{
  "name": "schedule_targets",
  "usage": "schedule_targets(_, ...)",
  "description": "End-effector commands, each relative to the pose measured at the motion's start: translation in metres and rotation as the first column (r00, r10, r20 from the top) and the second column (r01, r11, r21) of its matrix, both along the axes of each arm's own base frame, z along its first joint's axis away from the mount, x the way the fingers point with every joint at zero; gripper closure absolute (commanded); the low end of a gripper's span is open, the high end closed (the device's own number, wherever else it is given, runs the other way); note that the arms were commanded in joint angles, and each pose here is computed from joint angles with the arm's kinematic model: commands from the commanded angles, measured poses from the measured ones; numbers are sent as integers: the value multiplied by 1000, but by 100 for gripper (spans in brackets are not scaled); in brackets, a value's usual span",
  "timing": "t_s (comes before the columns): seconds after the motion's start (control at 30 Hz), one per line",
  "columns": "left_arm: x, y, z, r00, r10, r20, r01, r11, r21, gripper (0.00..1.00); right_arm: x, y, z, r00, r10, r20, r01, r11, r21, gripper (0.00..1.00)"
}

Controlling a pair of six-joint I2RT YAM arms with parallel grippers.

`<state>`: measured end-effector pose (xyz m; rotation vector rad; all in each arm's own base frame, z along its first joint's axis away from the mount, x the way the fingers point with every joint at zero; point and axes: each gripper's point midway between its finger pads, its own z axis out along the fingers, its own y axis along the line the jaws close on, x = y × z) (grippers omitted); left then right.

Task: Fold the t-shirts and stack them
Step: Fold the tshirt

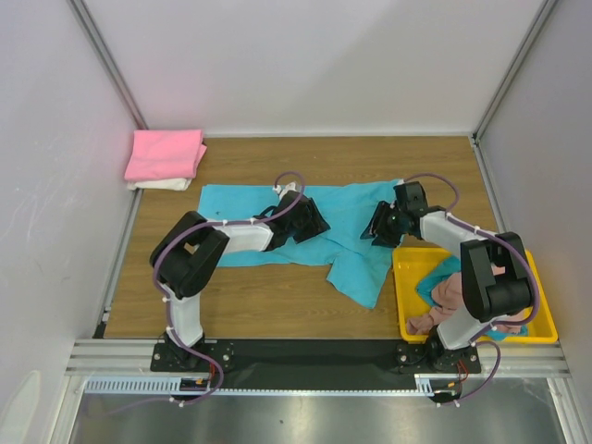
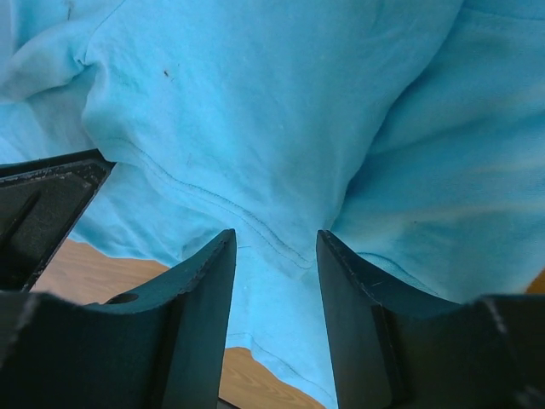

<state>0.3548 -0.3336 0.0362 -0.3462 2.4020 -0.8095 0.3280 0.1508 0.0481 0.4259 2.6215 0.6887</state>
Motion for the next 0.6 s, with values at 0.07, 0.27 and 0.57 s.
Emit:
schedule_targets(0.07, 14, -13, 12, 999, 10, 45, -8, 999, -37, 42, 0, 5, 8, 1000, 2, 19, -2, 1000, 11, 52)
schedule_targets(0.27, 15, -16, 12, 999, 4, 46, -2, 999, -46, 52, -5, 6, 7, 1000, 3, -1, -3, 1000, -3, 53)
schedule_targets(0.57, 19, -18, 15, 998, 10, 57, -7, 999, -52, 74, -13, 13, 12, 1000, 9, -11, -9, 1000, -3, 54)
